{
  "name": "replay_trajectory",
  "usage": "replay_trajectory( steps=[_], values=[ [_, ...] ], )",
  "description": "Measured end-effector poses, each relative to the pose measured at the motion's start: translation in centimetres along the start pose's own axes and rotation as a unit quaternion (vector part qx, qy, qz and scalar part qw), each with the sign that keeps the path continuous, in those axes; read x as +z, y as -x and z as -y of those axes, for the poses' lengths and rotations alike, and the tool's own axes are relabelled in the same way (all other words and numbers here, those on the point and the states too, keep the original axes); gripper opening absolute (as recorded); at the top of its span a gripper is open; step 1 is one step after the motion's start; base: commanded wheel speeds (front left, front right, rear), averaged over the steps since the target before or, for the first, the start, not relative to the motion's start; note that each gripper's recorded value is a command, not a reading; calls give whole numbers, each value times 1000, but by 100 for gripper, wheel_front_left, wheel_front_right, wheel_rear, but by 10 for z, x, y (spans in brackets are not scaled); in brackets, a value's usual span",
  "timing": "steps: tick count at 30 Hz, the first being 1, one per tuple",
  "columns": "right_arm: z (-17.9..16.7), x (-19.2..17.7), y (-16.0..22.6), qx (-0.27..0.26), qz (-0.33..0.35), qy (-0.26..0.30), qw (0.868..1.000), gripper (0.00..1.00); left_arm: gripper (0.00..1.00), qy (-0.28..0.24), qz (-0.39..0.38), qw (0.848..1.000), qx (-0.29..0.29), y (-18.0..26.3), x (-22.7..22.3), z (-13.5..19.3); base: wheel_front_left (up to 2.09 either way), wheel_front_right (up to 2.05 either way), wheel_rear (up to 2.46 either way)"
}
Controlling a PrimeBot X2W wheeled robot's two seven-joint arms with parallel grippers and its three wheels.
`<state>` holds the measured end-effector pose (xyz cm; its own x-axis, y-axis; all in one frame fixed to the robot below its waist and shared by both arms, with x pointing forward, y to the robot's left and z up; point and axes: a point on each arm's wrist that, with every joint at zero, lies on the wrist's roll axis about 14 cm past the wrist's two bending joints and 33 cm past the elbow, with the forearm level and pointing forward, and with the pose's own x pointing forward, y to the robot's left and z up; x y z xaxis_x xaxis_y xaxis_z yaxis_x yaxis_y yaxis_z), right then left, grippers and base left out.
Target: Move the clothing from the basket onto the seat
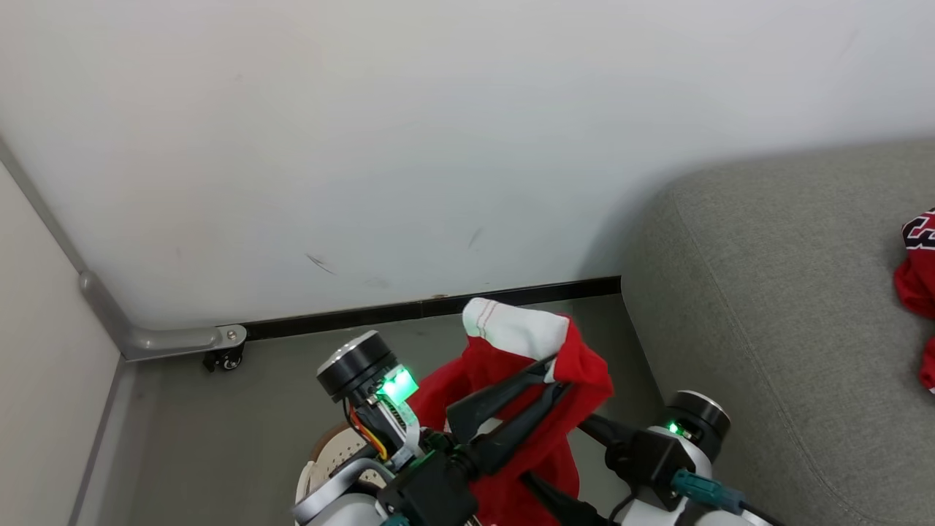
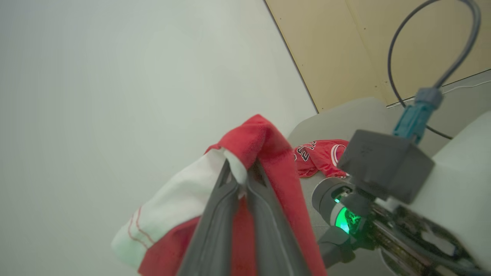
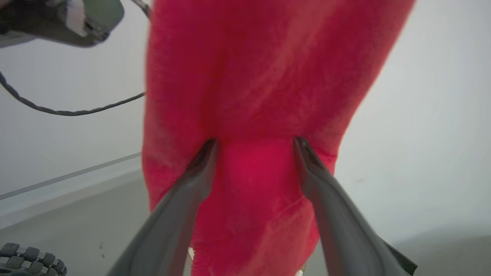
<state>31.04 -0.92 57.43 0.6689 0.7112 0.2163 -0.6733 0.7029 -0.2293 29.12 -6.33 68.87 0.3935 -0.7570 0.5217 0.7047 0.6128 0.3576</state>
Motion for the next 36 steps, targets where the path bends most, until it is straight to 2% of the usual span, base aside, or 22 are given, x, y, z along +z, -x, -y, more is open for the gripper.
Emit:
replay_trajectory(
  steps=[8, 29, 30, 31, 36],
  values=[
    [-14, 9, -13, 25, 16, -1, 1000, 100, 0, 8, 3, 1000, -26, -2, 1, 16, 0, 0, 0],
    [-31, 10, -32, 50, 22, 1, 999, 100, 0, 24, 1, 999, -36, -1, 2, 24, 0, 0, 0],
    [-32, 9, -32, 50, 22, 0, 999, 41, 0, 24, 1, 999, -36, -1, 1, 23, 0, 0, 0],
    [-32, 9, -33, 49, 21, -1, 999, 0, 0, 24, 0, 999, -36, 0, 1, 23, 0, 0, 0],
    [-27, 8, -36, 38, 21, -6, 999, 0, 0, 24, -1, 999, -35, 0, 1, 23, 0, 0, 0]
  ],
)
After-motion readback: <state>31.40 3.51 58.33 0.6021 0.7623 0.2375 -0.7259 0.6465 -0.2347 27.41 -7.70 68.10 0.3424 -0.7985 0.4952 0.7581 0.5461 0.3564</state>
